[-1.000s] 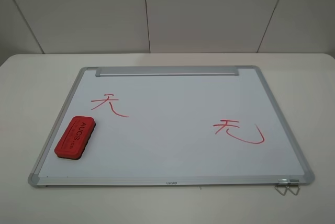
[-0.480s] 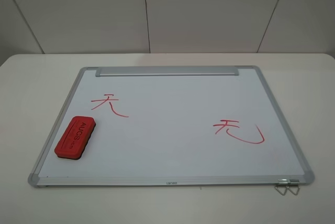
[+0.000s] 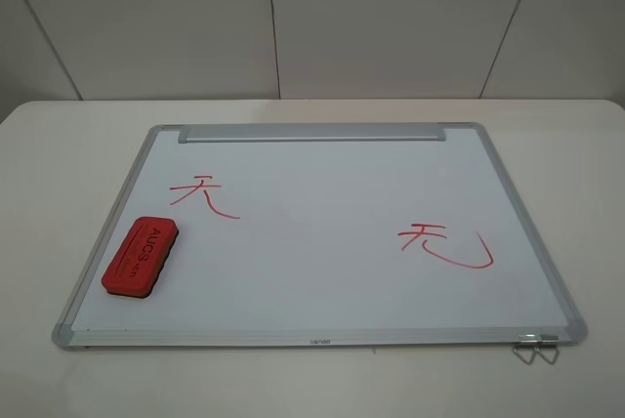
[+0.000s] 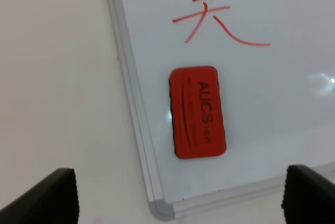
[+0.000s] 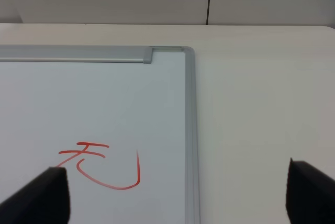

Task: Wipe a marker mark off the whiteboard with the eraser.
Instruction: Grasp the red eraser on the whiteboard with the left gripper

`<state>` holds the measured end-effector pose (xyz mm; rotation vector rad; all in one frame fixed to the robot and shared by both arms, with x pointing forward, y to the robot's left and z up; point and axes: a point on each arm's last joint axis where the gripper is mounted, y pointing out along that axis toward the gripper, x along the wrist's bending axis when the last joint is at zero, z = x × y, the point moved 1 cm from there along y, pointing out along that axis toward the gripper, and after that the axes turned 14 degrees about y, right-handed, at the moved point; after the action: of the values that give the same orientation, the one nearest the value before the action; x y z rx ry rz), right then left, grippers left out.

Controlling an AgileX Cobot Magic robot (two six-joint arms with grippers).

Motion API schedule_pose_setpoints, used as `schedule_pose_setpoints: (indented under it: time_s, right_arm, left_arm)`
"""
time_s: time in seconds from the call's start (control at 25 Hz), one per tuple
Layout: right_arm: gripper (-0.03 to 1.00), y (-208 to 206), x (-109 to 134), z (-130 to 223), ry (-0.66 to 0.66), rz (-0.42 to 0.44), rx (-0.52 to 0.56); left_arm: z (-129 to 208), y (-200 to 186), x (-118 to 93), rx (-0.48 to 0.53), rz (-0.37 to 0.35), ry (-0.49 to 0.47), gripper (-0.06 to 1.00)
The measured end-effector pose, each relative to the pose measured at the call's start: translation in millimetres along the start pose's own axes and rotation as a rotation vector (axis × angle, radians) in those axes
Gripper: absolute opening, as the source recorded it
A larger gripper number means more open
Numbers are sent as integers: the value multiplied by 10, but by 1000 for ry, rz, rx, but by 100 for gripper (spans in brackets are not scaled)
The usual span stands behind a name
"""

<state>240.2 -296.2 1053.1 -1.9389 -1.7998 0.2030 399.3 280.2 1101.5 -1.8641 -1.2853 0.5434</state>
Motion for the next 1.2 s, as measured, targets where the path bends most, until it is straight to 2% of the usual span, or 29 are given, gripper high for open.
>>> schedule_pose_setpoints:
  time_s: [0.16,0.32,0.4,0.52,0.64,0.84,0.96,1.2]
  right_arm:
    - [71,0,0,0,0,0,0]
    - [71,0,0,0,0,0,0]
    - [71,0,0,0,0,0,0]
    - [71,0,0,0,0,0,0]
    - [71,0,0,0,0,0,0]
    - [71,0,0,0,0,0,0]
    - [71,0,0,0,0,0,0]
    - [71,0,0,0,0,0,0]
  left_arm:
    - [-274,506,139,186,104,-41,77]
    - [-331,1087,249,287,133,-73,77]
    - [-322,1327,223,336,154,-63,77]
    - [-321,1572,66,390,181,-32,77]
    - [-347,1720,-126,412,168,0,77]
    - [-389,1843,-373,411,102,48,77]
    - [-372,1936,-428,428,74,46,77]
    - [-114,2158,-469,475,73,36,77]
